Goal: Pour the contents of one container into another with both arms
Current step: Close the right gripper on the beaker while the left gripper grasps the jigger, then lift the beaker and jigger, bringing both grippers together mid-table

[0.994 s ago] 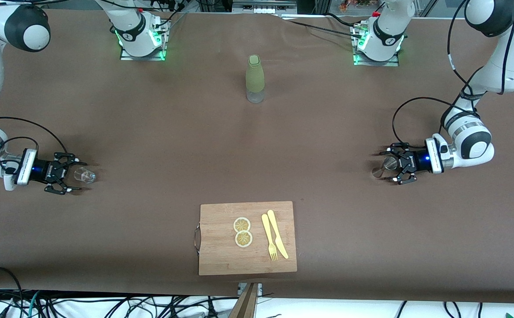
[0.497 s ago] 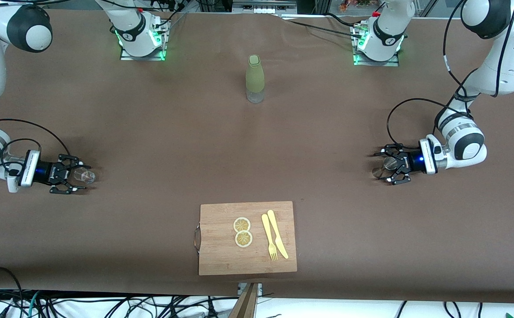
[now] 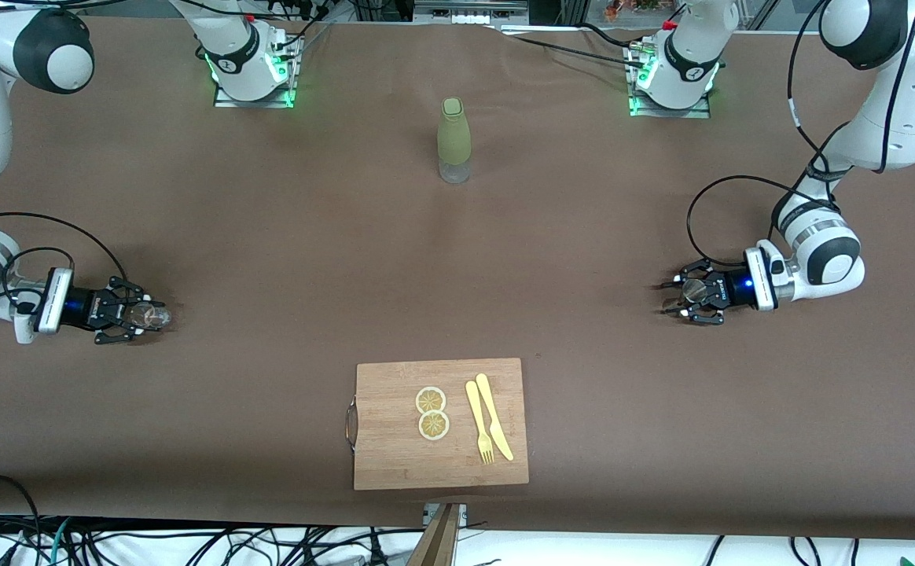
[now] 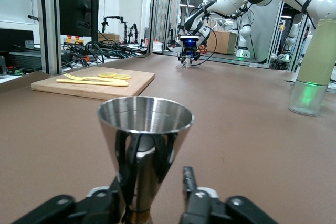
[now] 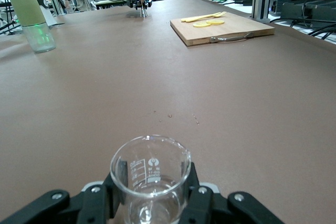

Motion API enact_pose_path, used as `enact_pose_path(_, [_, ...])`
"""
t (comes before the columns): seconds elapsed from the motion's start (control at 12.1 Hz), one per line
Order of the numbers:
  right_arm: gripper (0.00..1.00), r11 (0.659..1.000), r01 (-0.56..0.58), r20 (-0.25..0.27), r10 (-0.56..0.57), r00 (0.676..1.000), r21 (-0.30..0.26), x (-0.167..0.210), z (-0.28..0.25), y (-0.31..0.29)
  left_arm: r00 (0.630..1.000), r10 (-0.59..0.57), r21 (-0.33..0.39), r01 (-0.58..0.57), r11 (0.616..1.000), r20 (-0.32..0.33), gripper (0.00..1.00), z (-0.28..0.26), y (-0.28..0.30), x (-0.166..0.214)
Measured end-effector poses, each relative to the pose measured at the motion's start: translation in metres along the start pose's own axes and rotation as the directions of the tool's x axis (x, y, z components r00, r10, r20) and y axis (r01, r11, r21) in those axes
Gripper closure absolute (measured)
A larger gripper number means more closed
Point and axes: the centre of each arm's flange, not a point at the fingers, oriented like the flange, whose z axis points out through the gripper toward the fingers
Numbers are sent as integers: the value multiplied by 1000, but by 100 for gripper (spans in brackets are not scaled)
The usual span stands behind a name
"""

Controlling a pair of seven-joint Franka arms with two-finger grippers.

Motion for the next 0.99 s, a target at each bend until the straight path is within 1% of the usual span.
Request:
enact_pose_path(0.17, [50,1000,1,1,-1,1000,-1,0,0,0,1000,1,0,-1,1000,0,81,0,0,0])
enact_pose_path(0.25, [50,1000,4,2,-4,1000,0,2,0,1,1000,2,0,-2,1000,0,89,0,0,0])
enact_pose_path(0.41, [50,1000,22,11,-22,1000,9,12,3,8,1000,3,0,-3,1000,0,91,0,0,0])
enact_pose_path(0.58, [50,999,22,37,-24,999,43,34,13,17,1000,4,0,-4,1000,0,91,0,0,0])
enact_pose_path(0.75, [50,994,7,93,-17,995,109,70,32,28,1000,4,0,-4,1000,0,92,0,0,0])
enact_pose_path(0.91, [50,983,-1,152,-28,988,183,120,61,38,1000,4,0,-4,1000,-1,92,0,0,0])
enact_pose_path(0.99, [50,978,-2,172,-35,984,211,146,77,42,1000,1,2,-1,1000,-4,92,1,-1,1])
